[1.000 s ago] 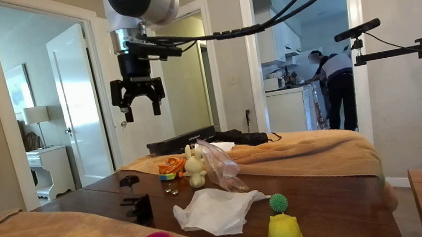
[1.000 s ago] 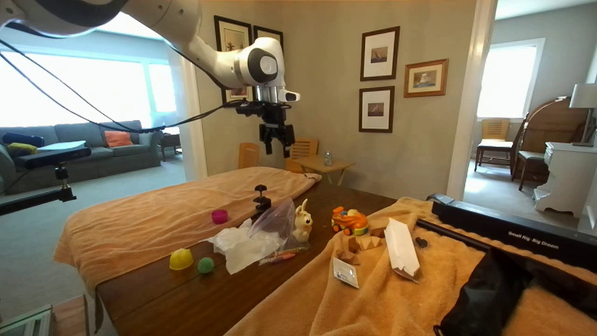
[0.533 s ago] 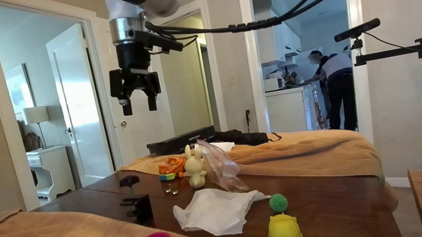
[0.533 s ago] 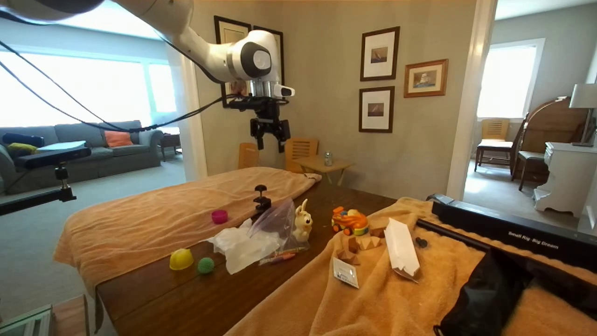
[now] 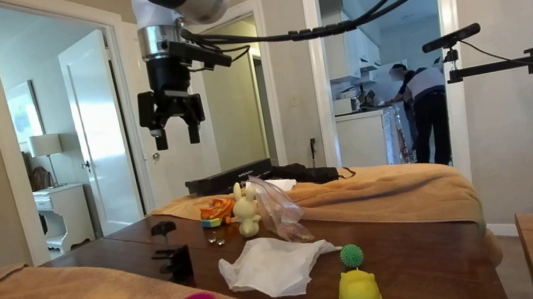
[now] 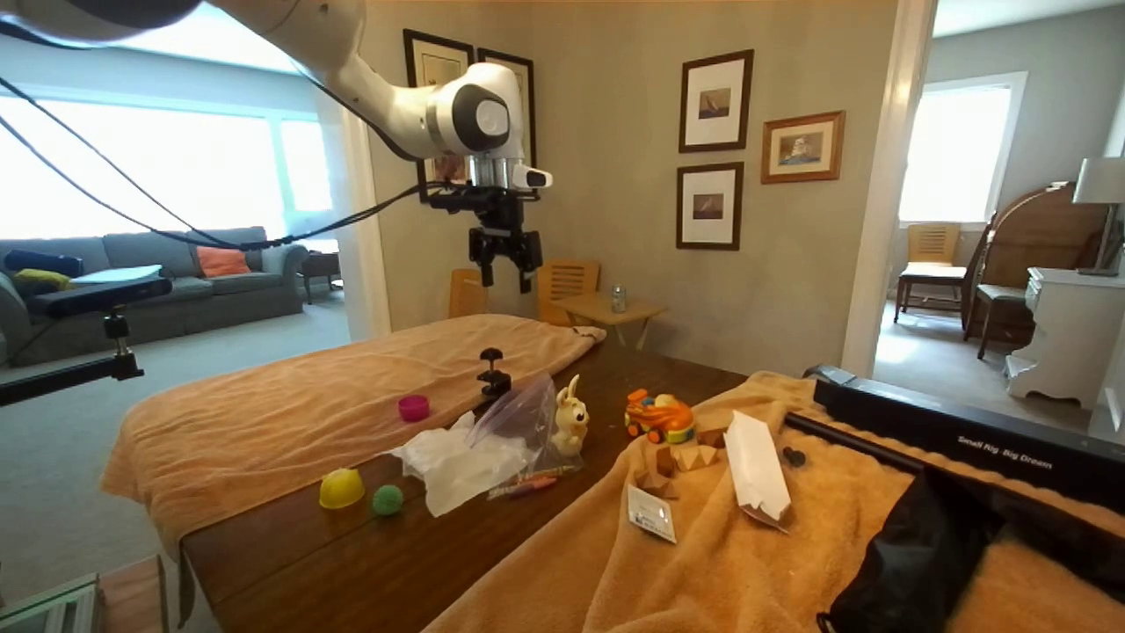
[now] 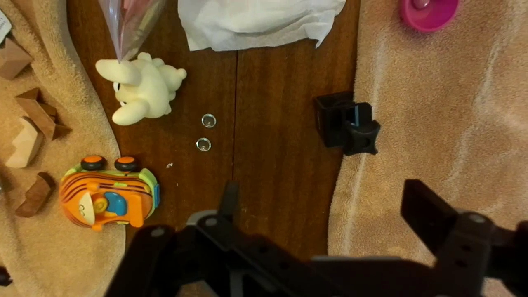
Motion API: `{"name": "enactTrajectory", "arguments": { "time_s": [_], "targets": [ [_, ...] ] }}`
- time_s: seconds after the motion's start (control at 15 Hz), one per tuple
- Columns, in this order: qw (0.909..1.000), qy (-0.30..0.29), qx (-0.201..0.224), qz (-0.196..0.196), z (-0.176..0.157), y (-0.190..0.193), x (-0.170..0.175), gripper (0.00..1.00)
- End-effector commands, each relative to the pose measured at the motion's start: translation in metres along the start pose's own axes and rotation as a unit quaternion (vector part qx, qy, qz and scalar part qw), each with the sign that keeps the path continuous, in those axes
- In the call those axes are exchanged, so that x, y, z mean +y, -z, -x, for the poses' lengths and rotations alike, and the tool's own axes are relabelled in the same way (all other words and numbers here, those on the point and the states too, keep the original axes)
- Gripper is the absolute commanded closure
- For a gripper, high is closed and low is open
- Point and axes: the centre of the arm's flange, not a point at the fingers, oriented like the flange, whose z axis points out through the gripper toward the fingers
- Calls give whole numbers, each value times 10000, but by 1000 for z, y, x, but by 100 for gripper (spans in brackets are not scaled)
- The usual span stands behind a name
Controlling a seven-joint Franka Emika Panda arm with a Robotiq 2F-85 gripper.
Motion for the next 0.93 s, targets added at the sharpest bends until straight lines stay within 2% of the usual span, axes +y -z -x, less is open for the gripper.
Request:
{"name": "enactTrajectory", "arguments": {
  "time_s": [0.0,0.13,0.4,0.6,0.87],
  "targets": [
    [9996,22,-271,-119,26,-12,-30,0],
    [9980,394,-486,69,49,-23,-45,0],
    [9965,239,-801,88,79,-39,-64,0],
    [9955,59,-937,136,95,-46,-66,0],
    [9924,472,-1117,190,126,-46,-60,0]
  ]
}}
